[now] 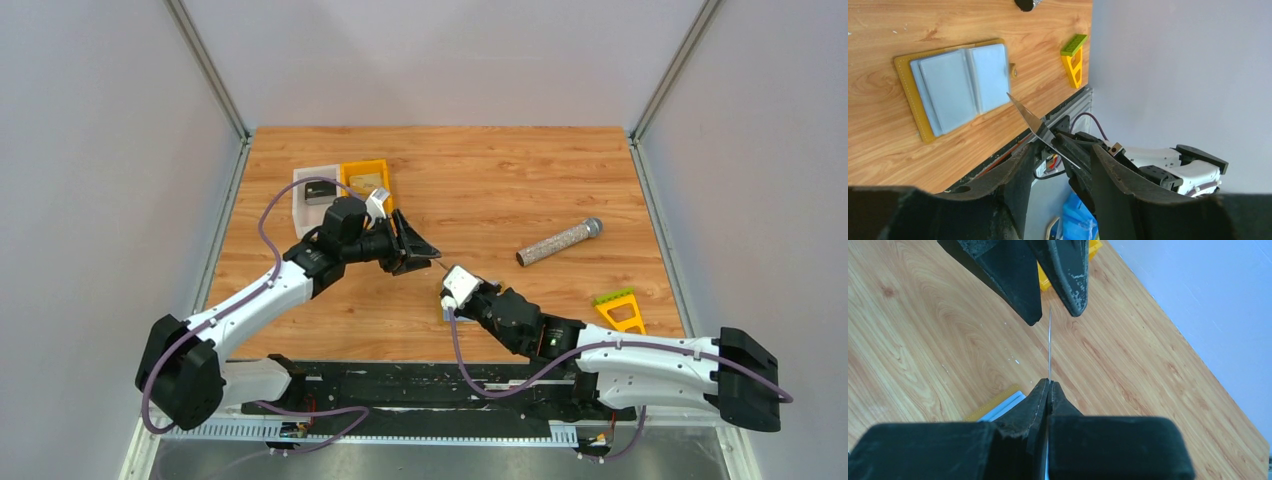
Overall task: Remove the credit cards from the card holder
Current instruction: Place the credit card in the storage box.
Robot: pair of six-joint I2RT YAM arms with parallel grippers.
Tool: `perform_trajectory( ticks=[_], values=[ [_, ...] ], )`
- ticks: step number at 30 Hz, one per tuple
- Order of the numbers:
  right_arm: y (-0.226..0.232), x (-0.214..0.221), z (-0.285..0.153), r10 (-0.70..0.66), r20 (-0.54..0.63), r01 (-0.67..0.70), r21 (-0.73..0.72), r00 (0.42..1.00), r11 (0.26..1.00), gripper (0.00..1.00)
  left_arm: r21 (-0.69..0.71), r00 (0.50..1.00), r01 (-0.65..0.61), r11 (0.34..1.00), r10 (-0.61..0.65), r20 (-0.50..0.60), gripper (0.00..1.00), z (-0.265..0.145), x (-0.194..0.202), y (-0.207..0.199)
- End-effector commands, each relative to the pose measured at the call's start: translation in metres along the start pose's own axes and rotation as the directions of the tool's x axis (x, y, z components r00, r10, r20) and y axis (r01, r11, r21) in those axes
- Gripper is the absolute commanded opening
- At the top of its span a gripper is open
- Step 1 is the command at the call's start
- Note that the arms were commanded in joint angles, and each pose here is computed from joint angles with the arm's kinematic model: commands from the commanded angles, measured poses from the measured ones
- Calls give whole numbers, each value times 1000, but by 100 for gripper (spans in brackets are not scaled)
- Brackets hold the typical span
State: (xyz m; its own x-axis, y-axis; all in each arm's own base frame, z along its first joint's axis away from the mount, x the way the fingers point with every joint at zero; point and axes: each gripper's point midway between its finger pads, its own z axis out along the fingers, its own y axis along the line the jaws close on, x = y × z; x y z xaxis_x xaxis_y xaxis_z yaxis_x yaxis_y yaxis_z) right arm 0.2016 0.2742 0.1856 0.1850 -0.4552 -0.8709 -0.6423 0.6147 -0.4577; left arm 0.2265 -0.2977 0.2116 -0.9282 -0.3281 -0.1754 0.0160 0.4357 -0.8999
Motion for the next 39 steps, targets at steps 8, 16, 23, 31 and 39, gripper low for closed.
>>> perform_trajectory(
  ticks=[8, 16, 23, 31, 39],
  values=[
    [-5, -20, 4, 16, 43, -17, 23, 999, 1000, 0, 65, 999, 6, 998, -3, -43, 43, 7, 4, -8],
    [-4, -18, 5, 9, 39, -10, 24, 999, 1000, 0, 74, 998, 5, 997, 0, -68, 37, 13, 6, -6],
    [-3, -10, 6, -9, 24, 8, 28, 1000, 1000, 0, 63, 996, 10, 998, -5, -89, 23, 17, 8, 0],
    [6, -5, 2, 50, -5, -50, -20, 999, 999, 34, 99, 991, -110, 989, 117, -65, 0, 19, 3, -2],
    [-14, -3, -22, 348, -19, -346, 48, 937, 937, 45, 133, 953, -298, 945, 302, -13, 0, 16, -13, 10]
  ],
)
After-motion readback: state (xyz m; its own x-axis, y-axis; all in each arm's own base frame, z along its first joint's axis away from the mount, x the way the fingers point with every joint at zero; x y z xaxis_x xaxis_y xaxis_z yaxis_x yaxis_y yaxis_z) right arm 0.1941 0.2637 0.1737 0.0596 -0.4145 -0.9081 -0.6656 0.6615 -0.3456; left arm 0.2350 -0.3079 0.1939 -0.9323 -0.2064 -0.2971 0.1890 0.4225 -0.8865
